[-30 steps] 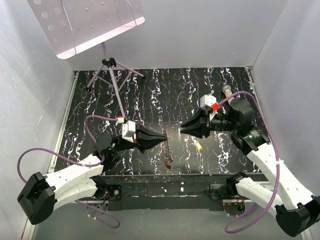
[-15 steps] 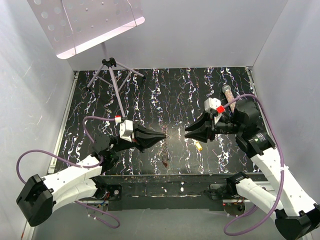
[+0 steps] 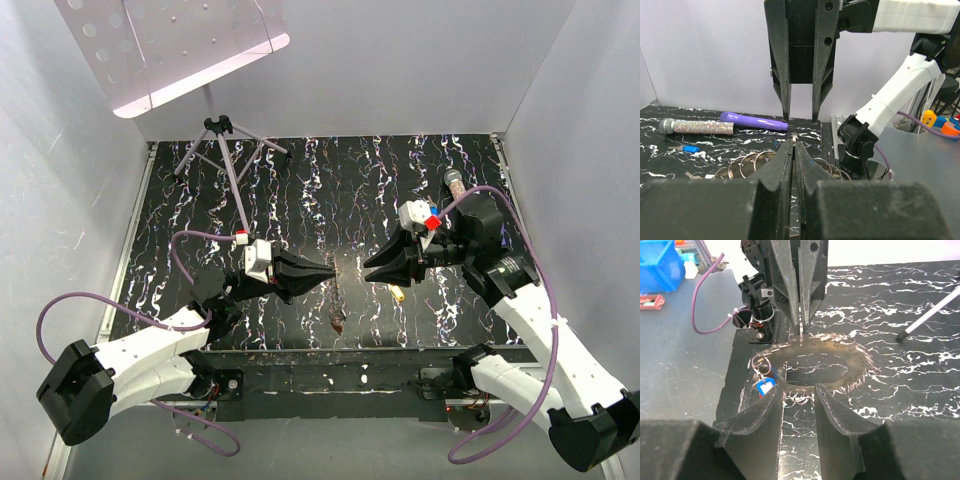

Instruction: Put the keys on the keyring

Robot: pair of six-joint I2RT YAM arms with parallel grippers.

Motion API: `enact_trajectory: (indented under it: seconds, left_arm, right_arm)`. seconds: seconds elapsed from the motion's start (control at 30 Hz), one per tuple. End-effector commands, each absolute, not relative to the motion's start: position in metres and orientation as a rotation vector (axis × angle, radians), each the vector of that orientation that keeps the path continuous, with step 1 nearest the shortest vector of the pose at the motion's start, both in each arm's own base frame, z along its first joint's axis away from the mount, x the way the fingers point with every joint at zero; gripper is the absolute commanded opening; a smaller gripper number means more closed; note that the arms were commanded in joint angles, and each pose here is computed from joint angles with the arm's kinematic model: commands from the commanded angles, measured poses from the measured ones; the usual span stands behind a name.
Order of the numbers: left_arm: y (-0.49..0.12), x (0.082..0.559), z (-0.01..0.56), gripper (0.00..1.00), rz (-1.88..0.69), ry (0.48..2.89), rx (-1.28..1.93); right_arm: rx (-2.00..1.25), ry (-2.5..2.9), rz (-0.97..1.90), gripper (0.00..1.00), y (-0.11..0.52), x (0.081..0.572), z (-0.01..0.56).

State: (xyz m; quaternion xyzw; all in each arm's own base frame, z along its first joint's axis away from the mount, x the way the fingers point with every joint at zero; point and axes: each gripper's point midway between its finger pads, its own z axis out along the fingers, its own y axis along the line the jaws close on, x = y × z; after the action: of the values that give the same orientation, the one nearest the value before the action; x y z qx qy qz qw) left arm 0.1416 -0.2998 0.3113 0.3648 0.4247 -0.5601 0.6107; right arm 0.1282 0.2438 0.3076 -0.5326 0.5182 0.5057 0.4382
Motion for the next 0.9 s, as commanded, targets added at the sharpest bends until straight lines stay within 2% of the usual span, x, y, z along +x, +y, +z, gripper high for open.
enact_trajectory:
  seconds: [0.0,0.63,0.7,0.87]
  left_arm:
    - [-0.300,0.140,0.333,0.00,-1.263,0.874,0.864]
    - [-0.304,0.143,0.333,0.00,-1.249,0.832,0.877]
    - [-0.305,0.143,0.333,0.00,-1.254,0.829,0.872]
    - [-0.303,0.147,0.335,0.00,-1.248,0.825,0.840]
  right_arm:
    - [-1.414,1.150,1.261,0.40,0.254,0.126,0.321]
    - [-1.452,1.040,1.253,0.38,0.285,0.136,0.321]
    - [-1.455,1.038,1.257,0.37,0.286,0.136,0.321]
    - [-1.460,1.045,1.275,0.26,0.287,0.134,0.320]
